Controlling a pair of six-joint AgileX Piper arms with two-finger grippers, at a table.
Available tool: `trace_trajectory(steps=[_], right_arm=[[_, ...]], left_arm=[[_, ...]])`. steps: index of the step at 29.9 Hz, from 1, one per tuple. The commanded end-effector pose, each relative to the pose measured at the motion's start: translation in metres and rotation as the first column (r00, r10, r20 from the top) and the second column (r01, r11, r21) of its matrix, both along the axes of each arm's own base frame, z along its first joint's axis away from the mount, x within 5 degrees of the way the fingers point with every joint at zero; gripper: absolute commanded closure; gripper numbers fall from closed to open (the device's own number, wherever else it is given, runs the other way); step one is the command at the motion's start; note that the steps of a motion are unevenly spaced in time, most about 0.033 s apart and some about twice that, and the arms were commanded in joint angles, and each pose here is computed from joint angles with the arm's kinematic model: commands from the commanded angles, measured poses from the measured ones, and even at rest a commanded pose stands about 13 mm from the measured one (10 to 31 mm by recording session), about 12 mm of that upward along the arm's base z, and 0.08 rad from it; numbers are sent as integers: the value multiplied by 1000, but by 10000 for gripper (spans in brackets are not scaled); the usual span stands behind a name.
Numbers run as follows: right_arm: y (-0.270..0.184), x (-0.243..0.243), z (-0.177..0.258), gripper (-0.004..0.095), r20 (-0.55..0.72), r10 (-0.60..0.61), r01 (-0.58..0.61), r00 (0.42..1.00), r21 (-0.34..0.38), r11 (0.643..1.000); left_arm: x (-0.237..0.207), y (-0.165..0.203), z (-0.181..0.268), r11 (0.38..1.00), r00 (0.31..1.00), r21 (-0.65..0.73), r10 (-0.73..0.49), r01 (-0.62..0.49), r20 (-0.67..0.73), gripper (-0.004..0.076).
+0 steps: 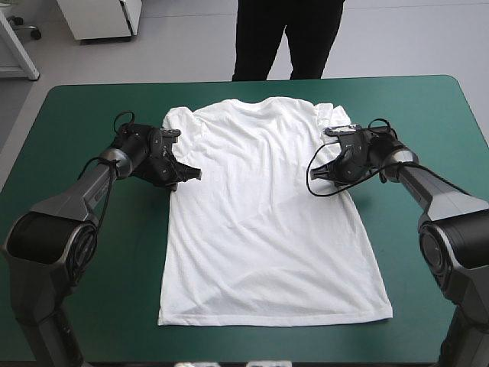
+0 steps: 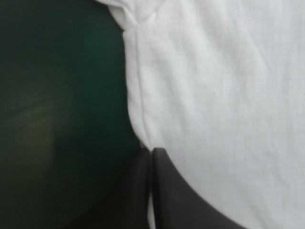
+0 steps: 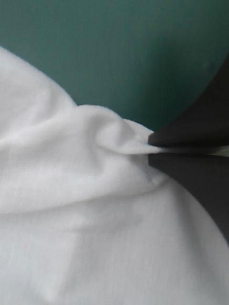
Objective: Fold the cloth
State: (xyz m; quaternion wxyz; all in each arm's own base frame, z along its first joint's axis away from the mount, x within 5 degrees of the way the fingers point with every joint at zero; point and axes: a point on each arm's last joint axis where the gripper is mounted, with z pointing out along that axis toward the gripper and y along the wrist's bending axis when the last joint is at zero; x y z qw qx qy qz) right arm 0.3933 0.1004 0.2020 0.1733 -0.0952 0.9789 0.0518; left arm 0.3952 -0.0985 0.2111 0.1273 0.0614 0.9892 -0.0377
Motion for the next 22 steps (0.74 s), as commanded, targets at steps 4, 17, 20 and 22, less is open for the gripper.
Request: trace_trajectory(steps=[4,17,20,22], right_arm=[[6,5,39,925,55,-4,2,998,50,999],[-6,-30,198,925,393,1,-36,919,83,996],[-11,-46,227,925,466,-10,-37,885,91,995],[-14,-59,247,925,515,-16,-42,857,103,994]], left_arm=[[-7,0,42,999,989,12,-45,44,144,733],[-64,18,165,996,873,16,-87,90,481,733],[-81,22,193,995,826,10,-85,96,557,733],[-92,25,216,995,787,4,-80,99,611,733]])
